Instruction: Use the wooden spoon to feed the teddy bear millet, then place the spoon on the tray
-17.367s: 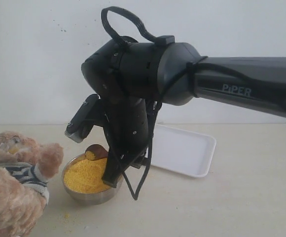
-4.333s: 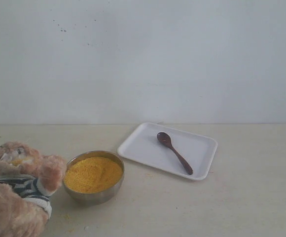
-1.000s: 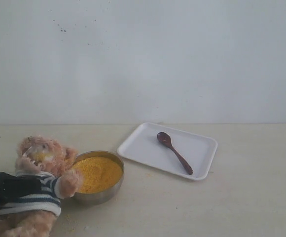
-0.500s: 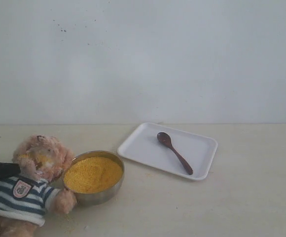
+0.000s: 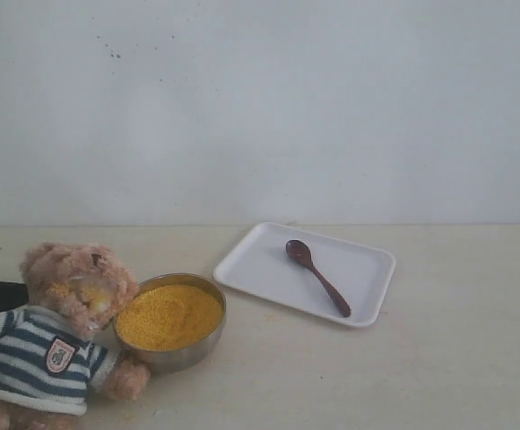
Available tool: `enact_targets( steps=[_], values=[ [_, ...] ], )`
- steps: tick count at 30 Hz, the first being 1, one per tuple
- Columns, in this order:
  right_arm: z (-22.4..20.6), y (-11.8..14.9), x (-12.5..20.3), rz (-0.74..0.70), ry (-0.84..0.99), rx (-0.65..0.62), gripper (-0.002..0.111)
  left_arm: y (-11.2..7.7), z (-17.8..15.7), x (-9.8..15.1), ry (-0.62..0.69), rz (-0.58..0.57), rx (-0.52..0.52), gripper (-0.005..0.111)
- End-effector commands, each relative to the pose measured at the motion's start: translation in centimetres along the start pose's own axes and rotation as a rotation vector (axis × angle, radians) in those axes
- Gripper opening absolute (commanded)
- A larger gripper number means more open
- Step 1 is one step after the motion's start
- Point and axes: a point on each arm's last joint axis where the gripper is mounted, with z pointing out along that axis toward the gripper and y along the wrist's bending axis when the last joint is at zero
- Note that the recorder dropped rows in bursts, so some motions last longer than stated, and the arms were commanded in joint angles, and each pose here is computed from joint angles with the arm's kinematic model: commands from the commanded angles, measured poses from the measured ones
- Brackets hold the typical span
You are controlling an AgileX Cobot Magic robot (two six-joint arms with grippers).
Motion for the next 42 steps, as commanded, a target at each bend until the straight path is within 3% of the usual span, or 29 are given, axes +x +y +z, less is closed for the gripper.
enact_targets(
  steps=[1, 7, 12, 15, 19, 23, 28, 31, 34, 42],
  values=[
    [0.0, 0.0, 0.0, -0.011, -0.004, 0.002, 0.0, -2.1, -1.2, -0.7, 0.006, 0.015, 0.008, 0.086],
    [0.0, 0.0, 0.0, 0.0, -0.004, -0.001, 0.0, -5.1, -3.4, -2.0, -0.071, 0.083, -0.009, 0.086],
    [-0.1, 0.5, 0.0, 0.162, -0.006, -0.052, 0.0, -9.8, -5.6, -4.9, -0.222, 0.165, 0.015, 0.077],
    [-0.3, 0.7, -0.1, 0.243, -0.022, -0.08, 0.0, -13.1, -6.9, -6.3, -0.284, 0.255, -0.003, 0.055],
    [-0.3, 0.7, 0.0, 0.242, -0.012, -0.08, 0.0, -16.7, -8.8, -7.4, -0.411, 0.366, -0.121, 0.005],
    [-0.3, 0.5, 0.0, 0.159, -0.013, -0.052, 0.0, -19.0, -11.2, -7.7, -0.628, 0.294, -0.284, 0.004],
    [-0.2, 0.0, 0.1, 0.063, -0.012, 0.006, 0.0, -22.7, -16.5, -6.2, -1.029, 0.212, -0.573, 0.004],
    [-0.2, -0.1, 0.1, 0.071, -0.011, 0.022, 0.0, -25.5, -19.0, -4.1, -1.169, 0.355, -0.724, 0.004],
    [-0.2, 0.0, 0.1, 0.107, -0.011, 0.009, 0.0, -27.4, -19.1, -2.2, -1.069, 0.603, -0.862, 0.004],
    [-0.2, 0.2, 0.1, 0.144, -0.01, -0.003, 0.0, -32.7, -19.2, 3.7, -1.071, 0.719, -0.623, 0.004]
  ],
)
